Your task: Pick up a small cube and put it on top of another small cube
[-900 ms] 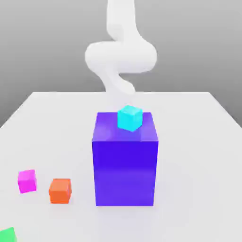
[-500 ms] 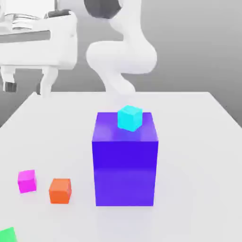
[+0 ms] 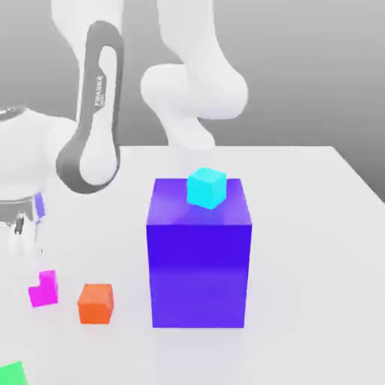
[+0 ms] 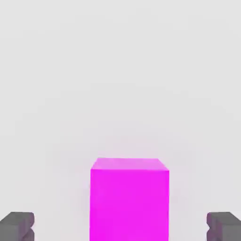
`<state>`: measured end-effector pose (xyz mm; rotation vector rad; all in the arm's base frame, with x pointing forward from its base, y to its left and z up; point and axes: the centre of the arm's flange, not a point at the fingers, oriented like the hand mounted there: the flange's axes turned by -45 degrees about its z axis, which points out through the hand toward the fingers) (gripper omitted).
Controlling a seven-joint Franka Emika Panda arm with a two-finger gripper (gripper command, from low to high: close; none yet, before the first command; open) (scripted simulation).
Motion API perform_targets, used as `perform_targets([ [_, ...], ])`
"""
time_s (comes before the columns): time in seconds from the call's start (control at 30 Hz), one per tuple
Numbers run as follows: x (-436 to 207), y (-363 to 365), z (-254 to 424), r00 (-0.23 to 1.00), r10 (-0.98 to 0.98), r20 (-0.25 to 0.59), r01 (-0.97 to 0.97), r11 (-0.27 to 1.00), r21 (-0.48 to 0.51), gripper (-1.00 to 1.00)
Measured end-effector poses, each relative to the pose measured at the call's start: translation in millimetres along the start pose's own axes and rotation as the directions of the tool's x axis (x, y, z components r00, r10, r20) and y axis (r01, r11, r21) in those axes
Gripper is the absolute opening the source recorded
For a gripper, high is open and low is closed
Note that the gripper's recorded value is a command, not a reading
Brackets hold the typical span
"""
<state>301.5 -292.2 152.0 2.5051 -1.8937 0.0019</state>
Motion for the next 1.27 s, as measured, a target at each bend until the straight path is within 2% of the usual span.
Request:
perform_targets([
  [0.03, -0.4, 0.5, 11.0, 1.0, 0.001, 0.0, -0.001, 1.0, 0.0, 0.0],
  [0.07, -1.0, 0.9, 20.3, 1.0, 0.001, 0.001, -0.001, 1.0, 0.0, -1.0],
  [0.3, -1.2, 0.9, 21.7, 1.0, 0.002, 0.0, -0.002, 1.0, 0.0, -1.0],
  [0.5, -0.5, -0.6, -34.4, 1.0, -0.002, 0.001, 0.002, 1.0, 0.001, -1.0],
  [0.77, 33.3, -95.9, -61.6, 0.967, -0.256, 0.003, 0.256, 0.967, 0.001, -1.0],
  [1.0, 38.8, -195.5, -86.3, 0.871, -0.491, 0.002, 0.491, 0.871, 0.003, -1.0],
  [1.13, 37.1, -216.9, -46.7, 0.844, -0.537, 0.001, 0.537, 0.844, 0.003, -1.0],
  [1.17, 36.7, -217.2, -34.6, 0.843, -0.538, 0.001, 0.538, 0.843, 0.003, 1.0],
  [1.27, 36.7, -217.2, -34.6, 0.843, -0.538, 0.001, 0.538, 0.843, 0.003, 1.0],
])
